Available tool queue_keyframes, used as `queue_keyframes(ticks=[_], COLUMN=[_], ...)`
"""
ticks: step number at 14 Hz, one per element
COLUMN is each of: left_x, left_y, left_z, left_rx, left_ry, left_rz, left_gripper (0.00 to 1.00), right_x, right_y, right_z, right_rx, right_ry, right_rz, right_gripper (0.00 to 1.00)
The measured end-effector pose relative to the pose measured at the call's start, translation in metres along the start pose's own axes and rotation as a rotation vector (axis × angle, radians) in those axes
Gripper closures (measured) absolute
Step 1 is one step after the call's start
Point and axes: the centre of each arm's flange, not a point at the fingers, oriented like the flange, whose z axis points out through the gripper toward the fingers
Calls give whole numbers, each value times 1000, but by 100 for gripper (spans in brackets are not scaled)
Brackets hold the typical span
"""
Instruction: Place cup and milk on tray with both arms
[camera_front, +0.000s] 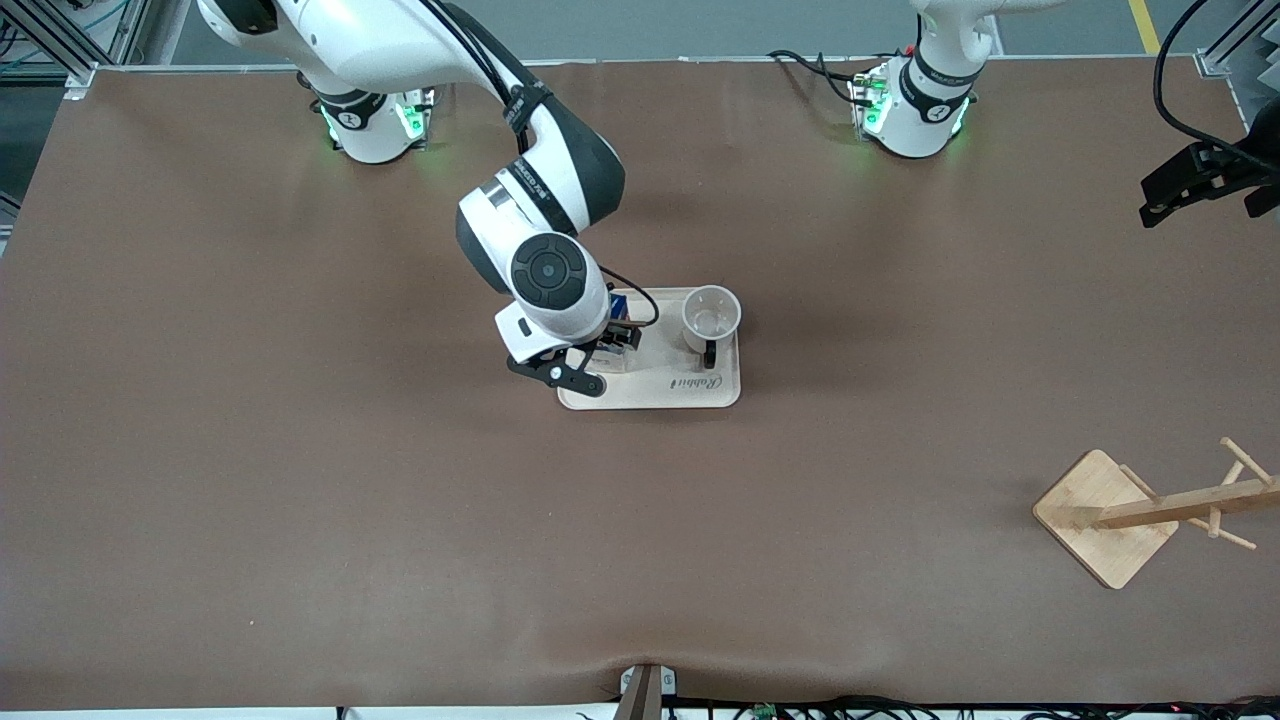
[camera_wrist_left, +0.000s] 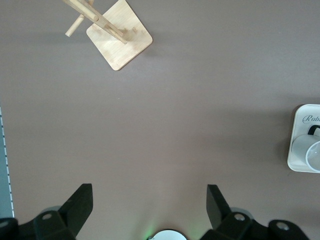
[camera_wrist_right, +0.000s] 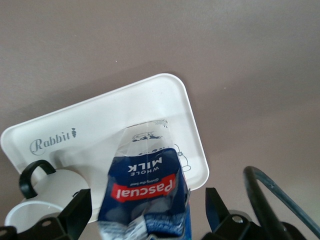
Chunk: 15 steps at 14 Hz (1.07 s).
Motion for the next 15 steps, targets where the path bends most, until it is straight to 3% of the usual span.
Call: queue_keyframes(ticks=[4,8,12,15], left_x=[3,8,8,8], left_y=[6,8,9,11], left_z=[7,15,15,14], left_rx=[-9,-12,-12,-12], left_ry=[-3,-14,-14,-13], left_rz=[11,14,16,21], left_gripper=[0,0,0,0], right_x=[4,30,68,79], right_y=[4,34,103,155], right_z=[-20,-74,-143,-195], right_rx=[-2,3,50,106], right_ry=[-4,-7,-23,-5], right_rz=[7,56,141,193], right_gripper=[0,0,0,0])
